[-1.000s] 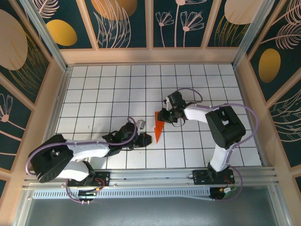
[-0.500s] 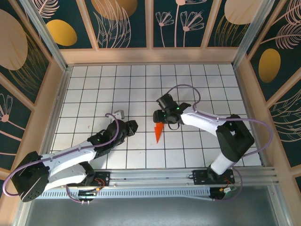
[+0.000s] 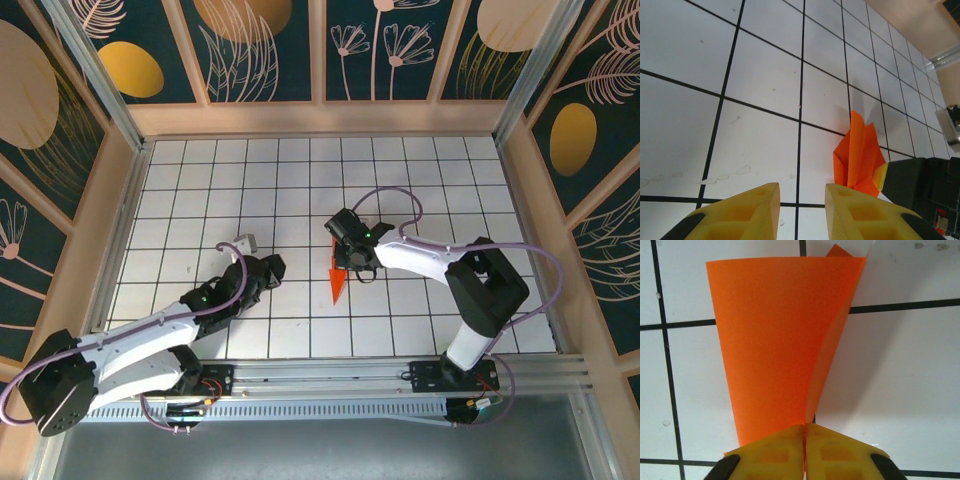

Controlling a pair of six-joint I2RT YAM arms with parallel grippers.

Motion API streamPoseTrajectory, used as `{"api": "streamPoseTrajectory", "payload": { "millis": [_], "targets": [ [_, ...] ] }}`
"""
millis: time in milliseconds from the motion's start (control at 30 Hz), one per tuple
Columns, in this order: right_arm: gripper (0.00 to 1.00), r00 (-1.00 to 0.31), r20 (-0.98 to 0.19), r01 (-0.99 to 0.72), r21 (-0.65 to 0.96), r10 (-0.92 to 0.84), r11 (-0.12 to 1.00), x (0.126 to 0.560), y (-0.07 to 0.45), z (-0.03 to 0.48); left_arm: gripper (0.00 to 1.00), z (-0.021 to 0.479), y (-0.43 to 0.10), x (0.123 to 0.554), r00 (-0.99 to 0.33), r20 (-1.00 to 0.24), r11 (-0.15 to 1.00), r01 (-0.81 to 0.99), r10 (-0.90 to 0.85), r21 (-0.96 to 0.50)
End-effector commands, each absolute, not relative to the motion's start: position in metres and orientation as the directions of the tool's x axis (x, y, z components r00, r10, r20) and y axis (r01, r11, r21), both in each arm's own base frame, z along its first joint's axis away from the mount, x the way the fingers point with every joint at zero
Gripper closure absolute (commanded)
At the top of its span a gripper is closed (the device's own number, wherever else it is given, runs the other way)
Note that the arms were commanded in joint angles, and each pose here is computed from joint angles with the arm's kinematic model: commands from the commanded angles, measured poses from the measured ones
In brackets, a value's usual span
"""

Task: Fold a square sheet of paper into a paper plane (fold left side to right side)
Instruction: Turn over the paper plane at the center of the table.

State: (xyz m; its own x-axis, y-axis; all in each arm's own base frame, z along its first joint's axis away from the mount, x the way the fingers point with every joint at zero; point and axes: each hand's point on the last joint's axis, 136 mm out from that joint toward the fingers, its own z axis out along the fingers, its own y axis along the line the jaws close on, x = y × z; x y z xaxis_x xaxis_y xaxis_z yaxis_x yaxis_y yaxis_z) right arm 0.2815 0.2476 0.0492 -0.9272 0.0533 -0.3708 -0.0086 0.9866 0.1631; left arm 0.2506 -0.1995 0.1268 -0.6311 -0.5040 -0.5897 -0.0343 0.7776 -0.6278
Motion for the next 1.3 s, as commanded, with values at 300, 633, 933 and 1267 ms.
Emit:
{"api": "streamPoseTrajectory", "payload": {
  "millis": [300, 633, 933, 1267],
  "targets": [
    [1.00, -0.840, -0.542, -0.298, 0.477, 0.010, 0.827, 0.280, 0.300, 0.163, 0.59, 0.172, -0.153, 0.252, -0.454, -0.661, 0.766, -0.079, -0.597, -0.638],
    [1.00, -0.901, -0.435, -0.375, 0.790, 0.013, 0.485, 0.256, 0.354, 0.150, 0.53, 0.204, -0.109, 0.240, -0.281, -0.639, 0.684, -0.101, -0.716, -0.722],
    [1.00, -0.938, -0.346, -0.258, 0.719, 0.009, 0.646, 0.274, 0.345, 0.060, 0.53, 0.202, -0.107, 0.238, -0.295, -0.662, 0.711, -0.100, -0.689, -0.696],
    [1.00, -0.934, -0.354, -0.180, 0.583, 0.049, 0.792, 0.277, 0.286, 0.034, 0.53, 0.200, -0.138, 0.251, -0.371, -0.700, 0.764, -0.041, -0.610, -0.644]
  ]
}}
